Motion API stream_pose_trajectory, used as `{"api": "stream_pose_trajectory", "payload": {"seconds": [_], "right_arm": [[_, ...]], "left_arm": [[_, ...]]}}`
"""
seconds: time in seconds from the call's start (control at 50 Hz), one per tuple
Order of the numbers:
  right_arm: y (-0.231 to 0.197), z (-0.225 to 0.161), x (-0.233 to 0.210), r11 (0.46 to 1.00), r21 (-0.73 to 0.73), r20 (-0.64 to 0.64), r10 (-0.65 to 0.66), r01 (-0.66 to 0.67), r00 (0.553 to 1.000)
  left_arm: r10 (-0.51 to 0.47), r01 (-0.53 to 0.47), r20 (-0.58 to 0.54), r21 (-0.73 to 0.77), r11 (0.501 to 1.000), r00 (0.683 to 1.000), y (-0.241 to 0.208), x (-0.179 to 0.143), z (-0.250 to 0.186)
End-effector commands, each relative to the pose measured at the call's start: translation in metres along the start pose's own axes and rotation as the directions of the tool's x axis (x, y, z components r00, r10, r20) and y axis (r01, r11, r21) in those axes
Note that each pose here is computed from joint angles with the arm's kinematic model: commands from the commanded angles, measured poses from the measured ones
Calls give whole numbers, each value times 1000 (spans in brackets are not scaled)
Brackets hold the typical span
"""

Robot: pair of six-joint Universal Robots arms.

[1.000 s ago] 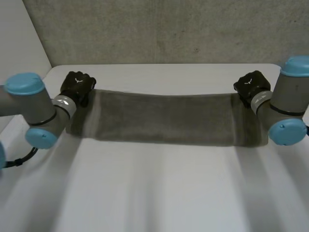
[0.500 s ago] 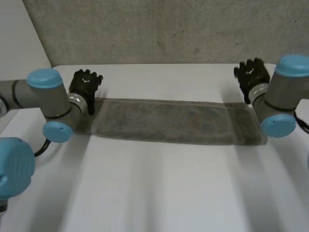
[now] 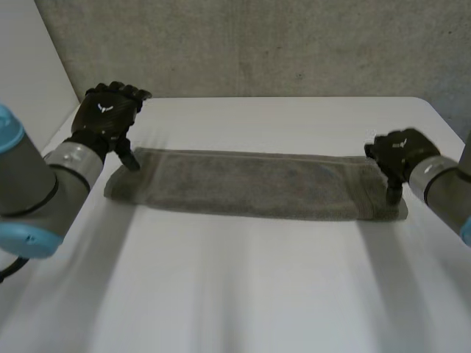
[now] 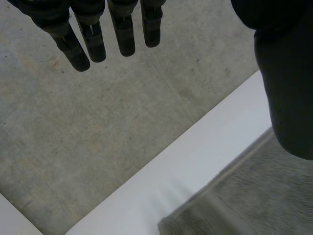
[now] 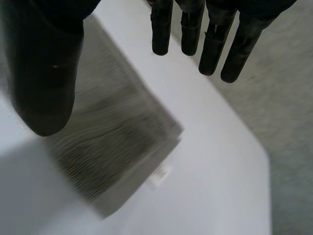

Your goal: Fold the towel.

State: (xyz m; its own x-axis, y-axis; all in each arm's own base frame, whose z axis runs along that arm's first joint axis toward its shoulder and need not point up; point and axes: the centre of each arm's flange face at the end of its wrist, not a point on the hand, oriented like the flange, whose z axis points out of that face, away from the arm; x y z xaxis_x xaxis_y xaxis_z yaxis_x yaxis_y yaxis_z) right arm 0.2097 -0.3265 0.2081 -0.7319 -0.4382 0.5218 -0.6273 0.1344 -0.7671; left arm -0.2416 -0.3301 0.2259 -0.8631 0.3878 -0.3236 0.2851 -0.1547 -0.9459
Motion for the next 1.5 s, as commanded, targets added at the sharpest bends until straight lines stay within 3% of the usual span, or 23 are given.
{"api": "stream_pose_trajectory", "payload": {"seconds": [0.02,0.18,0.58,0.7,0.74,0.8,0.86,0.94,0.98,1.02,1.04,1.08,1.14,1.18,1.2,1.24,1.26,1.28,1.3,1.34,1.4,1.5], "right_arm": [[37,10,-7,999,-32,61,46,-44,997],[61,36,-9,999,-5,20,49,-49,999],[86,61,-13,997,-43,13,58,-57,998],[92,68,20,996,-73,-130,48,-58,990],[97,71,52,991,-118,-257,25,-57,966],[102,71,75,988,-144,-320,2,-51,947],[112,64,139,974,-224,-436,-143,47,888],[92,60,151,973,-202,-463,-199,116,864],[72,59,145,980,-149,-469,-188,133,863],[22,56,113,986,-6,-442,-150,164,884],[22,56,113,986,-5,-442,-150,164,885],[-27,47,61,969,143,-370,-138,203,919],[-49,40,29,950,212,-319,-152,227,935],[-84,22,-34,896,359,-206,-197,262,958],[-84,22,-34,896,359,-205,-198,262,959],[-90,7,-100,850,452,-52,-279,272,959],[-90,7,-100,850,452,-51,-279,272,959],[-84,2,-132,834,475,28,-332,280,943],[-84,2,-133,834,475,28,-332,280,943],[-65,-6,-176,819,487,138,-415,303,900],[-52,-9,-189,814,486,180,-450,319,875],[-51,-7,-182,828,464,161,-429,315,889]], "left_arm": [[-76,74,-24,-59,995,997,20,15,-32],[-108,107,-22,-53,993,994,28,19,-36],[-110,108,-27,-59,992,994,31,21,-39],[-111,109,-24,-68,992,994,33,20,-40],[-112,110,-26,-69,992,993,34,21,-40],[-112,110,-25,-71,991,993,34,20,-41],[-109,108,-18,-57,993,994,29,18,-41],[-109,108,-17,-49,993,994,27,18,-41],[-109,108,-18,-47,993,994,26,18,-41],[-110,109,-20,-44,993,994,24,19,-42],[-110,109,-20,-44,993,994,24,19,-42],[-111,110,-22,-44,993,994,24,20,-42],[-112,110,-29,-43,993,993,24,22,-43],[-112,110,-37,-43,993,993,23,25,-44],[-112,110,-37,-43,993,993,23,25,-44],[-113,111,-41,-45,993,993,24,26,-45],[-113,111,-41,-45,993,993,24,26,-45],[-113,111,-41,-48,993,993,24,27,-45],[-113,111,-41,-48,993,993,24,27,-45],[-112,110,-40,-49,993,993,24,26,-46],[-112,110,-42,-48,993,993,25,26,-45],[-110,108,-40,-50,993,993,25,26,-45]]}}
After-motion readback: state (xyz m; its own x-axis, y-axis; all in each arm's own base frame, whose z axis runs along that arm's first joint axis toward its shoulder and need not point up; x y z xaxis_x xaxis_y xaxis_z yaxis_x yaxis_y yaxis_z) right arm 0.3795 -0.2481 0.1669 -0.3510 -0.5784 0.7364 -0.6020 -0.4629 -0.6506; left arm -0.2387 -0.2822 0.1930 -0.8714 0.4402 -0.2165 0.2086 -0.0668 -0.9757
